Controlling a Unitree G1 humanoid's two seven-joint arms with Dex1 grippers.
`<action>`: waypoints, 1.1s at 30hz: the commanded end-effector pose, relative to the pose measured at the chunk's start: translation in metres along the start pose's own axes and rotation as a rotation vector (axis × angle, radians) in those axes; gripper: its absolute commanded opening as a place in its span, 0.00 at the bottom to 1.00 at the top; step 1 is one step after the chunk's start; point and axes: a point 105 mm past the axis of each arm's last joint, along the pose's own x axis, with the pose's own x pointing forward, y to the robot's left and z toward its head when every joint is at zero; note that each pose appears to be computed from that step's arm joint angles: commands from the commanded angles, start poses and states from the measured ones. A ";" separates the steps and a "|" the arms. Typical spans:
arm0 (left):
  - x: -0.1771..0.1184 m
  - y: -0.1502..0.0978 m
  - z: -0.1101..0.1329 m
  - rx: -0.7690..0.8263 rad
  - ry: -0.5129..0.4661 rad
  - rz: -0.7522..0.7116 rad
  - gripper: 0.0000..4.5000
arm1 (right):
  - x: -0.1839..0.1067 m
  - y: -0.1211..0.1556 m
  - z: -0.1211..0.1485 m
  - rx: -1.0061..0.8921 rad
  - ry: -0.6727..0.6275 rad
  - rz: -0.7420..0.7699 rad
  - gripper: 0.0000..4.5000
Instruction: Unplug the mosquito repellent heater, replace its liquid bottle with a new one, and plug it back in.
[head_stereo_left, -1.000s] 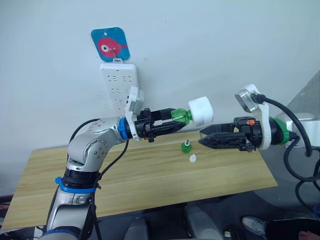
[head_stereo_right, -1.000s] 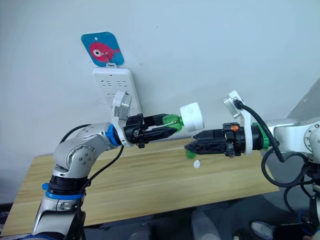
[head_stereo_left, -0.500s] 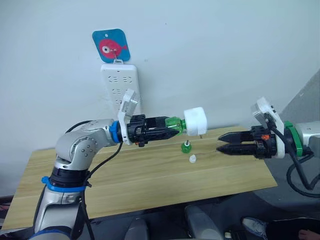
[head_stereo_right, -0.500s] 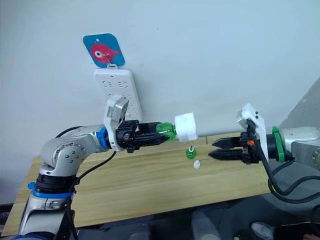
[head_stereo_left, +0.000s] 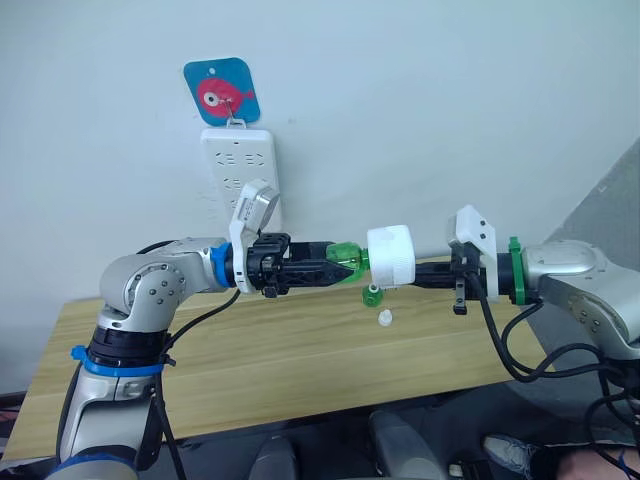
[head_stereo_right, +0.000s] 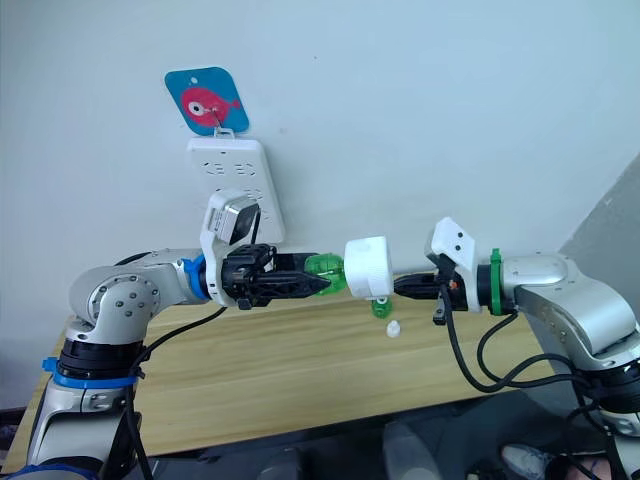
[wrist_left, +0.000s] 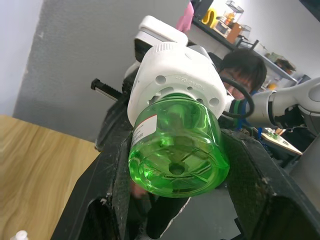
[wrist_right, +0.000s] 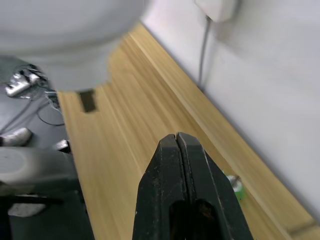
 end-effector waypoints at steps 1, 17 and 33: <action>-0.002 0.000 0.011 0.058 -0.052 0.023 0.51 | -0.006 0.013 0.020 -0.034 -0.046 0.051 0.00; -0.004 0.006 0.013 0.056 -0.069 0.044 0.51 | -0.022 0.004 0.003 -0.057 0.036 -0.031 0.00; -0.005 0.000 0.007 -0.003 -0.020 0.002 0.51 | 0.004 0.002 0.035 -0.050 -0.156 0.001 0.00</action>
